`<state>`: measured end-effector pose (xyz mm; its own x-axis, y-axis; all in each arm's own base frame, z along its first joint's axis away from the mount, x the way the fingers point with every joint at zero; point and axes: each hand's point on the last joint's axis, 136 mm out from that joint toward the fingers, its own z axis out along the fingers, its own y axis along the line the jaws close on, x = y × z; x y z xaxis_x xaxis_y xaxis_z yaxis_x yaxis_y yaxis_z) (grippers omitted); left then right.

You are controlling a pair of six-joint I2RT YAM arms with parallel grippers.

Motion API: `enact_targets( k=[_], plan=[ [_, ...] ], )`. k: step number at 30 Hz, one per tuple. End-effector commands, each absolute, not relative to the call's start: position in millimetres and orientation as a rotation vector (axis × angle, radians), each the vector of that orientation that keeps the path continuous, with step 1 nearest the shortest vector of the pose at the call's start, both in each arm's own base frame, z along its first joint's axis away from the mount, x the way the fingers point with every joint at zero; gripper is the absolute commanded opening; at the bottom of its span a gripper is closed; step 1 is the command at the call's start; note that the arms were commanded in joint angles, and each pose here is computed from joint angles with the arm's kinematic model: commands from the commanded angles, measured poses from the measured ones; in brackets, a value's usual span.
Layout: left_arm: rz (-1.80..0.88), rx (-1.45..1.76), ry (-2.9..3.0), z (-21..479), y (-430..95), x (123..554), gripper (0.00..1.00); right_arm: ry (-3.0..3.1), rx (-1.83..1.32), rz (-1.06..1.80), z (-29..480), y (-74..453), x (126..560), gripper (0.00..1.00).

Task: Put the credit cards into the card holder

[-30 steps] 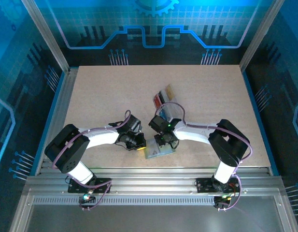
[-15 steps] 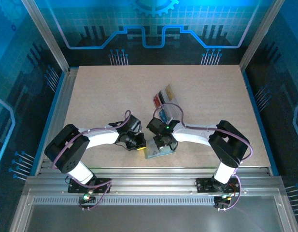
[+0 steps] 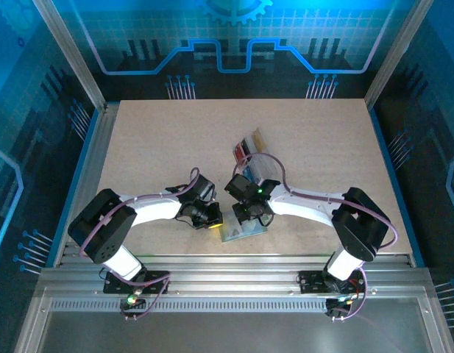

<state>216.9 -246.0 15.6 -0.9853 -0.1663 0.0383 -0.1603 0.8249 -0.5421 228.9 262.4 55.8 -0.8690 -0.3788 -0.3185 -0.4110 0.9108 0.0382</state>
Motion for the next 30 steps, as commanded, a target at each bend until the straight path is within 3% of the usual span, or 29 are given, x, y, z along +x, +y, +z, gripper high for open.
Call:
enact_targets(
  k=[1, 8, 14, 19, 25, 30],
  plan=[
    [-0.851, -0.258, 3.027, 5.3, -241.9, 207.7, 0.09, 2.743, -0.621, 0.217, 75.1, 274.0, 226.4, 0.0],
    [-0.871, -0.262, 3.021, 5.6, -245.1, 209.7, 0.09, 2.764, -0.624, 0.27, 74.0, 280.1, 221.6, 0.0],
    [-0.872, -0.262, 3.02, 5.5, -245.3, 209.7, 0.09, 2.784, -0.577, 0.152, 67.2, 264.0, 225.1, 0.08],
    [-0.87, -0.27, 3.022, 3.3, -243.9, 208.1, 0.09, 2.785, -0.591, 0.297, 69.8, 278.3, 217.9, 0.19],
    [-0.876, -0.274, 3.02, 2.9, -244.6, 208.5, 0.09, 2.796, -0.587, 0.354, 68.2, 283.4, 214.2, 0.18],
    [-0.876, -0.271, 3.021, 2.5, -245.0, 208.7, 0.09, 2.811, -0.598, 0.404, 67.3, 288.4, 209.1, 0.26]
  ],
)
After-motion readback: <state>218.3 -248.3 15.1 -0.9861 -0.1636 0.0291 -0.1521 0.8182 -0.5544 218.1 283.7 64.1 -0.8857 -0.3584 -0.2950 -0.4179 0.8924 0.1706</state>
